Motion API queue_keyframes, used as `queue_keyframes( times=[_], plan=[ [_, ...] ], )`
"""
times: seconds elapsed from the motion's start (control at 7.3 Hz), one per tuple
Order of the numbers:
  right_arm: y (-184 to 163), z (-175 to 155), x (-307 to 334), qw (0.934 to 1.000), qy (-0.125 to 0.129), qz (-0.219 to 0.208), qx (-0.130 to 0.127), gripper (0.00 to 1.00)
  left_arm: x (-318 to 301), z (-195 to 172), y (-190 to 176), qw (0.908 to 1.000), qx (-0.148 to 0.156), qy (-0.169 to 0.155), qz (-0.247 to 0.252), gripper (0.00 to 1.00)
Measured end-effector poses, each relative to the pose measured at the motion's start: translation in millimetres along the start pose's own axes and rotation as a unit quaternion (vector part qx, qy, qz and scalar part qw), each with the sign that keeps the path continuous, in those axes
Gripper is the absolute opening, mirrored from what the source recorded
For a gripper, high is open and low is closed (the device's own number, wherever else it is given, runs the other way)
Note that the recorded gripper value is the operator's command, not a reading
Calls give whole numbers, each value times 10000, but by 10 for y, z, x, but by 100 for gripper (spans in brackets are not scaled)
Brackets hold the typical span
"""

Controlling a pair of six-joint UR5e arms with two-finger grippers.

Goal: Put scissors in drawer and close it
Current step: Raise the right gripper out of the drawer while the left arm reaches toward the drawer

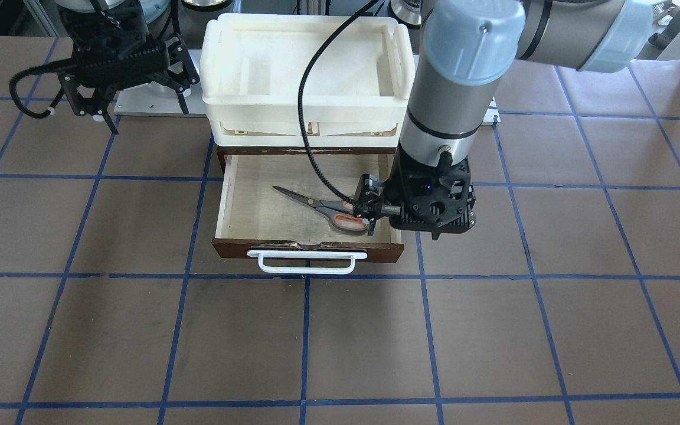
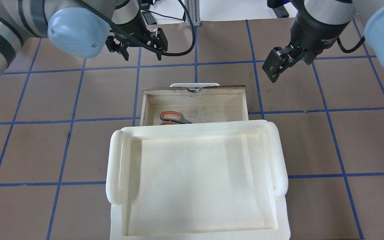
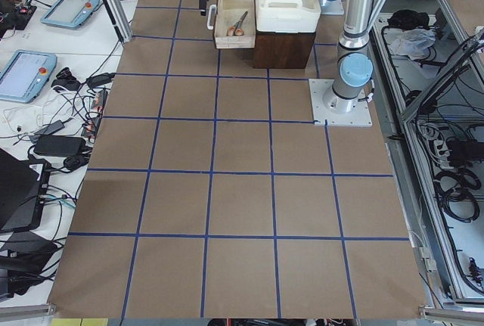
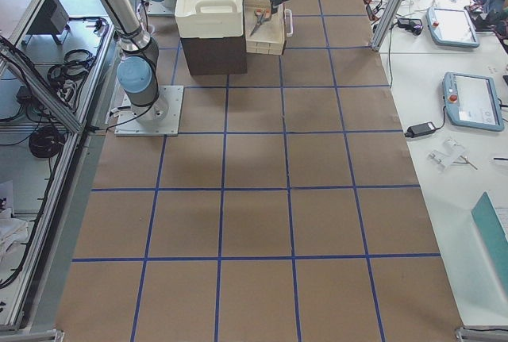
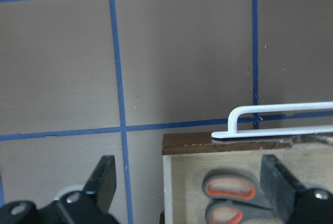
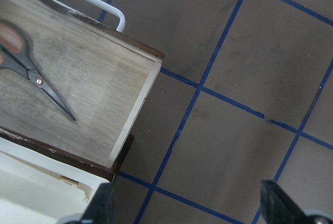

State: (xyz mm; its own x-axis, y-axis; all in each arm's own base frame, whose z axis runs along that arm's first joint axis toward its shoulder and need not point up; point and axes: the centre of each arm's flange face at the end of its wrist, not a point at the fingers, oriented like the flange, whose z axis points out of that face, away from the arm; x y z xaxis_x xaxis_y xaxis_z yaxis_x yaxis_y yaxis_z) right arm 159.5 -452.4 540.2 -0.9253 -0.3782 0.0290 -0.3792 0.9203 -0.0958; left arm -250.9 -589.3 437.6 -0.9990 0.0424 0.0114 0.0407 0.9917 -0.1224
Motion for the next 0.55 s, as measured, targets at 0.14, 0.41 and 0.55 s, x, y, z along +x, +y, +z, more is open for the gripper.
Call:
queue_keyframes(
  times=[0.14,0.41,0.55],
  plan=[
    [62,-83,-22,9979,-13,646,74,100,140,165,-149,10000,-19,6,-33,100],
    [66,-132,-43,9835,-50,1794,225,100,459,612,-362,9999,61,40,-147,100],
    [42,-142,-37,9796,-42,1982,328,100,609,824,-399,9998,67,50,-176,100]
  ],
)
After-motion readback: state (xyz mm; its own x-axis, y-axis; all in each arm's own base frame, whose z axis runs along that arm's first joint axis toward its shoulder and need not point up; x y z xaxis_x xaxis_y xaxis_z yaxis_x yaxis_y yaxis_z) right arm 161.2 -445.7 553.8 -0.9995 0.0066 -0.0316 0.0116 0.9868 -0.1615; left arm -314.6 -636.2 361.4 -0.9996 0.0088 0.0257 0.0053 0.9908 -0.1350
